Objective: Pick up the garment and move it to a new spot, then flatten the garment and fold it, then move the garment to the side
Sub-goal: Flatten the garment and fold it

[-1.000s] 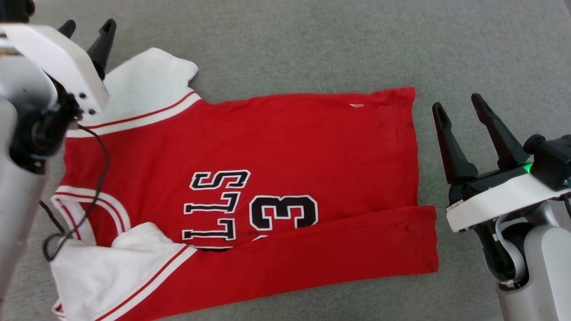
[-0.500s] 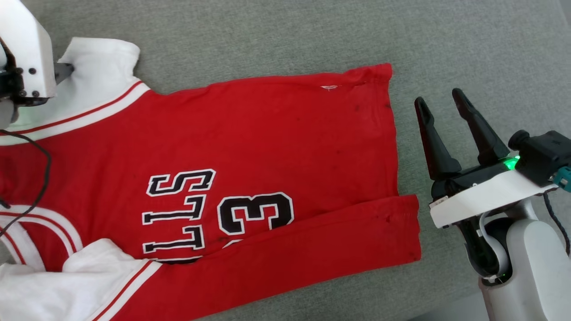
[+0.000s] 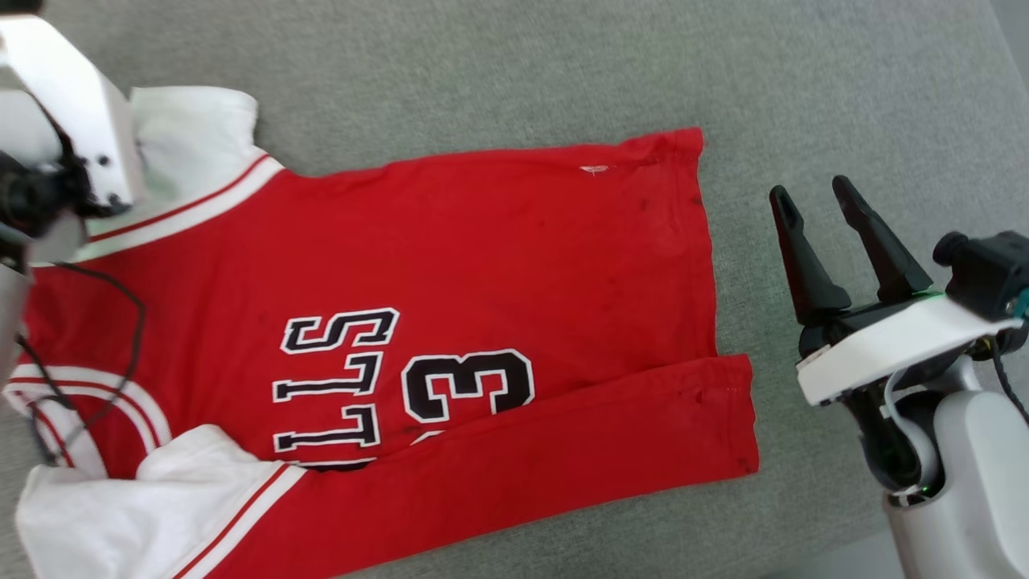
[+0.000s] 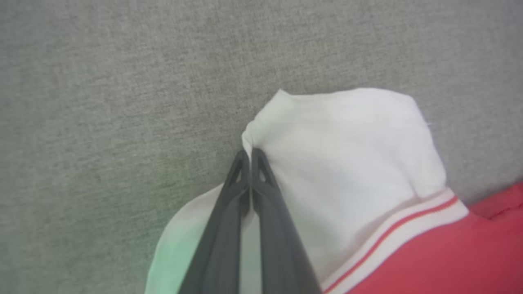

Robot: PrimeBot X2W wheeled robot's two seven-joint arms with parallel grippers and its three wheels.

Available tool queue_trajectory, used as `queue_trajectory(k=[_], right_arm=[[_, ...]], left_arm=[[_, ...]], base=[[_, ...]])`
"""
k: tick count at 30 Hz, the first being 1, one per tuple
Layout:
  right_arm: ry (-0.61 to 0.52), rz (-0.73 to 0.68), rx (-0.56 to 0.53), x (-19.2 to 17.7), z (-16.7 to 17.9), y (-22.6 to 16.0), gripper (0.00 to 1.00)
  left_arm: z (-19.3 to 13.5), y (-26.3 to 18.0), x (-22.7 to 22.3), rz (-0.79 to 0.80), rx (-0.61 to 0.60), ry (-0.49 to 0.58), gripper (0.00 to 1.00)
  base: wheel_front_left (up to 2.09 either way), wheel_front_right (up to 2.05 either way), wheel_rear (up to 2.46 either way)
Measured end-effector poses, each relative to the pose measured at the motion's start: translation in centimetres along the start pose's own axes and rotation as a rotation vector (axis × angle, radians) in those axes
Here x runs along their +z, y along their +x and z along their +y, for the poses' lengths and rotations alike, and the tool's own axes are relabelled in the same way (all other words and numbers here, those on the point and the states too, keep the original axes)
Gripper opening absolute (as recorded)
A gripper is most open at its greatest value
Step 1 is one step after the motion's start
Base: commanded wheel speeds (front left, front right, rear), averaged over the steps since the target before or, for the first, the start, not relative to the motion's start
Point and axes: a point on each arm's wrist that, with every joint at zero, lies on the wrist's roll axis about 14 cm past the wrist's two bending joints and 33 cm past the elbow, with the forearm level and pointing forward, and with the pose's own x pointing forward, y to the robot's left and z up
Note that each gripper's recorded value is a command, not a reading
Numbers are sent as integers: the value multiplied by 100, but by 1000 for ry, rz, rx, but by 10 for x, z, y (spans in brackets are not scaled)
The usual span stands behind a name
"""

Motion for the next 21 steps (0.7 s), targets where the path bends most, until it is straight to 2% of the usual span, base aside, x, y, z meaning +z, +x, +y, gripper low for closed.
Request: queue_trajectory(k=[6,11,16,21], right_arm=[[83,141,-20,-15,-15,4,100],[126,288,16,-30,-9,24,100],[98,382,70,-31,6,58,100],[52,576,106,-64,18,73,100]], left_arm=[[-7,-29,13,-151,-25,-12,0],[-9,-53,22,-253,-32,-7,0],[-9,-68,27,-322,-31,19,0],[-8,-72,29,-362,-40,32,0]], base=[[0,0,0],[0,0,0],[0,0,0],[0,0,0]])
